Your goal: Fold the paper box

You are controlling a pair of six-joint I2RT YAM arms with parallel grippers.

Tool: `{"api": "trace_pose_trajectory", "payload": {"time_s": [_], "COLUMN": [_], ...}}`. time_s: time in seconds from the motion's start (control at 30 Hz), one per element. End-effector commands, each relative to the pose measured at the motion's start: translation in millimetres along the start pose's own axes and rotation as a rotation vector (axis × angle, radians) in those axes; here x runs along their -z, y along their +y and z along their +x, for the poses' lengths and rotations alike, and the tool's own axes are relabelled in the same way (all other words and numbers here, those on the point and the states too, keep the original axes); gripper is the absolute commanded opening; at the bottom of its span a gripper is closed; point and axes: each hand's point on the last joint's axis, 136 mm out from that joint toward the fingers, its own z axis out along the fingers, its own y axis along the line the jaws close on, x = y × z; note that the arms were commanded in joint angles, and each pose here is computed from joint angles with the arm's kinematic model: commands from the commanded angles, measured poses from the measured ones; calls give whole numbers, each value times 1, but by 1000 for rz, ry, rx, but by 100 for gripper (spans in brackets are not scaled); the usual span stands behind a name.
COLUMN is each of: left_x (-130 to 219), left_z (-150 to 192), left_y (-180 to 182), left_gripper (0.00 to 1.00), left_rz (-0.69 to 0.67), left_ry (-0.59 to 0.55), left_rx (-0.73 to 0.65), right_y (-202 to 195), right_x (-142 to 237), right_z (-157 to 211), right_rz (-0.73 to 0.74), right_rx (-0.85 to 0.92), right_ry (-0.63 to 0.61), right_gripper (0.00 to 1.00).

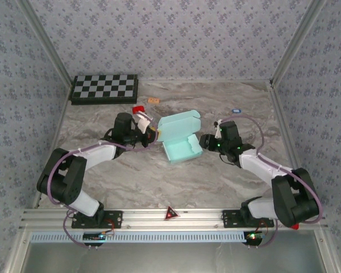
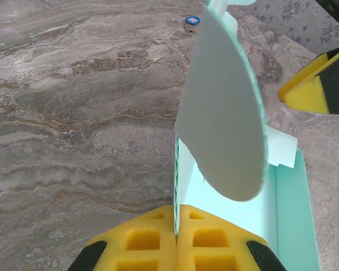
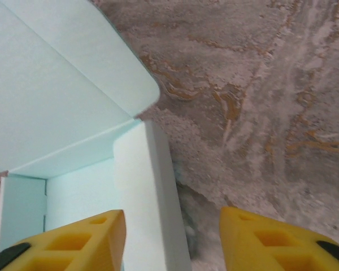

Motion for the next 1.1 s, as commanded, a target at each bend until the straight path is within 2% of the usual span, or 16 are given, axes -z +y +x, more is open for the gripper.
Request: {"api": "trace_pose_trajectory", "payload": {"time_s": [0.0, 0.47, 1.07], "left_x": [4, 2, -2], "left_z": [-12, -9, -8], "left_y": [-10, -11, -10], "left_gripper": [0, 0, 0], "left_rz": [20, 31, 38], "left_ry": [-32, -22, -12], "left_rx": [-17, -12, -14], "right_y": [5, 7, -1], "right_x": [-9, -36, -55], "right_z": [-6, -3, 17], "right_rz": [-21, -23, 53], "right_rx": [-10, 14, 77], "right_ry": [-44, -56, 17], "right_gripper": [47, 46, 40]}}
